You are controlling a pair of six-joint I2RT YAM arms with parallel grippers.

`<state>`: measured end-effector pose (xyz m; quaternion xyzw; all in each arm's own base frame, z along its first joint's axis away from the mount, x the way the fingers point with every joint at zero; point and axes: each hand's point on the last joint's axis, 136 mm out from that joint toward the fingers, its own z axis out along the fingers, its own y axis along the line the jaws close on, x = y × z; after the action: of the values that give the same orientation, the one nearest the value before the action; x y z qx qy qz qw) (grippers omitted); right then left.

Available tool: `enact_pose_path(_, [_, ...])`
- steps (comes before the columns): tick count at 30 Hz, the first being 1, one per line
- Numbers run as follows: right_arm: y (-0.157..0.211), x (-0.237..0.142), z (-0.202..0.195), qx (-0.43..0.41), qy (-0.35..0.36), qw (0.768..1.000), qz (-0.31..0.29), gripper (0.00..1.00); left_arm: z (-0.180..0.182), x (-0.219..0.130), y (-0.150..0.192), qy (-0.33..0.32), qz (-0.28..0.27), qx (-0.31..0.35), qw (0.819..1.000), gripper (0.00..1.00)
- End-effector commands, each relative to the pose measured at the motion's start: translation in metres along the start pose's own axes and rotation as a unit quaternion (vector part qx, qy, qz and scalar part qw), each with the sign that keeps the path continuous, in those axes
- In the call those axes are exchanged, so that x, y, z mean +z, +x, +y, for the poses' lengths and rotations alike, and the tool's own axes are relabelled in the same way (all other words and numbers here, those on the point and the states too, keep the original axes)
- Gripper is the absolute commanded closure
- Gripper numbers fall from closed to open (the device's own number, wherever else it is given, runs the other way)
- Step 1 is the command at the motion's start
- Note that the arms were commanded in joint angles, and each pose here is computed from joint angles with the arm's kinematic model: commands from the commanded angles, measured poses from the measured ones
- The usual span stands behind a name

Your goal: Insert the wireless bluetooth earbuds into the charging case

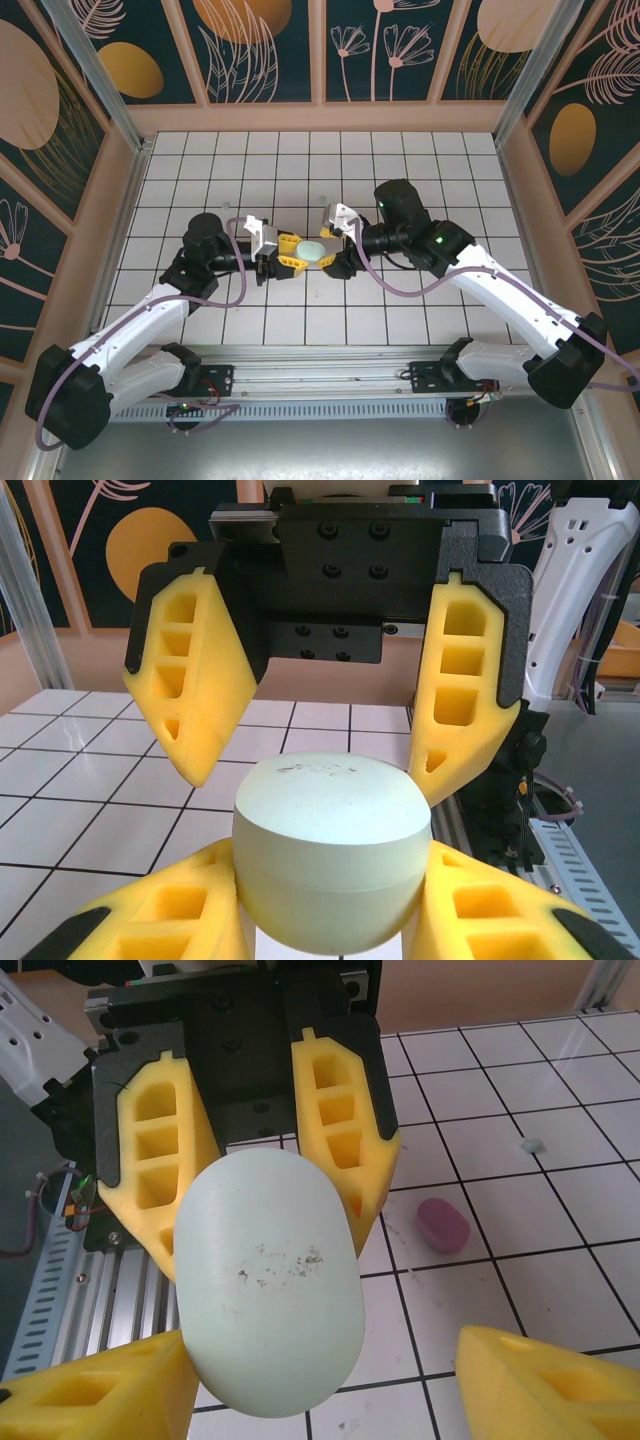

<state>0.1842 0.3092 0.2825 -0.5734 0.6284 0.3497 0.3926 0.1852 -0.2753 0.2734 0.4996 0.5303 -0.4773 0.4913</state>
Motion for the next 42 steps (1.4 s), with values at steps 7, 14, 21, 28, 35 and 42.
enact_pose_path(7, [-0.017, -0.002, -0.008, 0.018, -0.012, 0.999, -0.029, 0.41, -0.012, -0.001, -0.002, 0.026, -0.003, 0.008, 1.0, 1.0])
enact_pose_path(14, [-0.016, -0.006, -0.035, 0.053, 0.034, 0.998, -0.025, 0.38, -0.015, -0.002, 0.001, 0.03, 0.0, 0.008, 1.0, 1.0])
enact_pose_path(21, [-0.018, -0.017, -0.055, 0.084, 0.067, 0.993, -0.04, 0.36, -0.014, -0.004, 0.001, 0.02, 0.0, 0.009, 1.0, 1.0])
enact_pose_path(28, [-0.013, -0.017, -0.065, 0.113, 0.077, 0.99, -0.036, 0.36, -0.012, -0.005, 0.0, 0.01, -0.001, 0.006, 1.0, 1.0])
enact_pose_path(35, [-0.028, -0.037, -0.051, 0.107, 0.065, 0.988, -0.086, 0.32, -0.001, -0.005, 0.004, -0.002, -0.004, -0.018, 1.0, 1.0])
enact_pose_path(42, [-0.019, -0.067, -0.076, 0.167, 0.144, 0.967, -0.124, 0.27, 0.021, -0.01, 0.003, -0.033, -0.016, -0.032, 0.999, 1.0])
